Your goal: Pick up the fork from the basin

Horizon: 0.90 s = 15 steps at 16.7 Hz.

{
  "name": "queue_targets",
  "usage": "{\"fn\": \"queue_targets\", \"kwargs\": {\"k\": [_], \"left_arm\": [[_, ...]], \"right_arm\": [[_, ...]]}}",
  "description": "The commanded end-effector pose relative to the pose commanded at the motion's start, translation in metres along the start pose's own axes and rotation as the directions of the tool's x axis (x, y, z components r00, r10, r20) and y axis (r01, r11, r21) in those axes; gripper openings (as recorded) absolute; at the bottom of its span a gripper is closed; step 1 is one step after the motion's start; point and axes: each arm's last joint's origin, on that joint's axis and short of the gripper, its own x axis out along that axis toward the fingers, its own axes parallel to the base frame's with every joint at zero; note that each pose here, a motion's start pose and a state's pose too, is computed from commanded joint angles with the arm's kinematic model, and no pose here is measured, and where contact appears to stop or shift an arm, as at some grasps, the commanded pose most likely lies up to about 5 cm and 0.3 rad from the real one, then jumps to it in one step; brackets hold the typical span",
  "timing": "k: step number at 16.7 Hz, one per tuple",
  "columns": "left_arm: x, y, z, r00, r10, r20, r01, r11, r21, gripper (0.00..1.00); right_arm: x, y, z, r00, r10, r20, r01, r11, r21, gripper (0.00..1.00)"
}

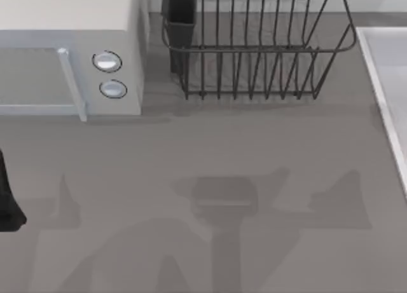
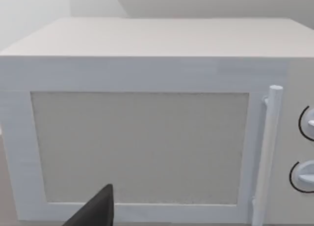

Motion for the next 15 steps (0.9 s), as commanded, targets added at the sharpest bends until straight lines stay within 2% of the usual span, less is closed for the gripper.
{"fn": "queue_targets", "kwargs": {"k": [3,6,11,15], "left_arm": [[0.0,0.0,0.0,1.0,0.0,0.0,0.0,1.0,0.0,1.0],[0.0,0.0,0.0,1.0,0.0,0.0,0.0,1.0,0.0,1.0],[0.0,0.0,0.0,1.0,0.0,0.0,0.0,1.0,0.0,1.0],[0.0,0.0,0.0,1.0,0.0,0.0,0.0,1.0,0.0,1.0]], "right_arm": [[0.054,-0.016,0.04,0.98,0.01,-0.197,-0.012,1.0,-0.006,1.0],[0.117,-0.033,0.061,0.928,0.029,-0.372,-0.032,0.999,-0.002,1.0],[0.21,-0.057,0.058,0.811,0.067,-0.582,-0.065,0.998,0.024,1.0],[0.252,-0.068,0.045,0.743,0.09,-0.663,-0.08,0.996,0.045,1.0]]}}
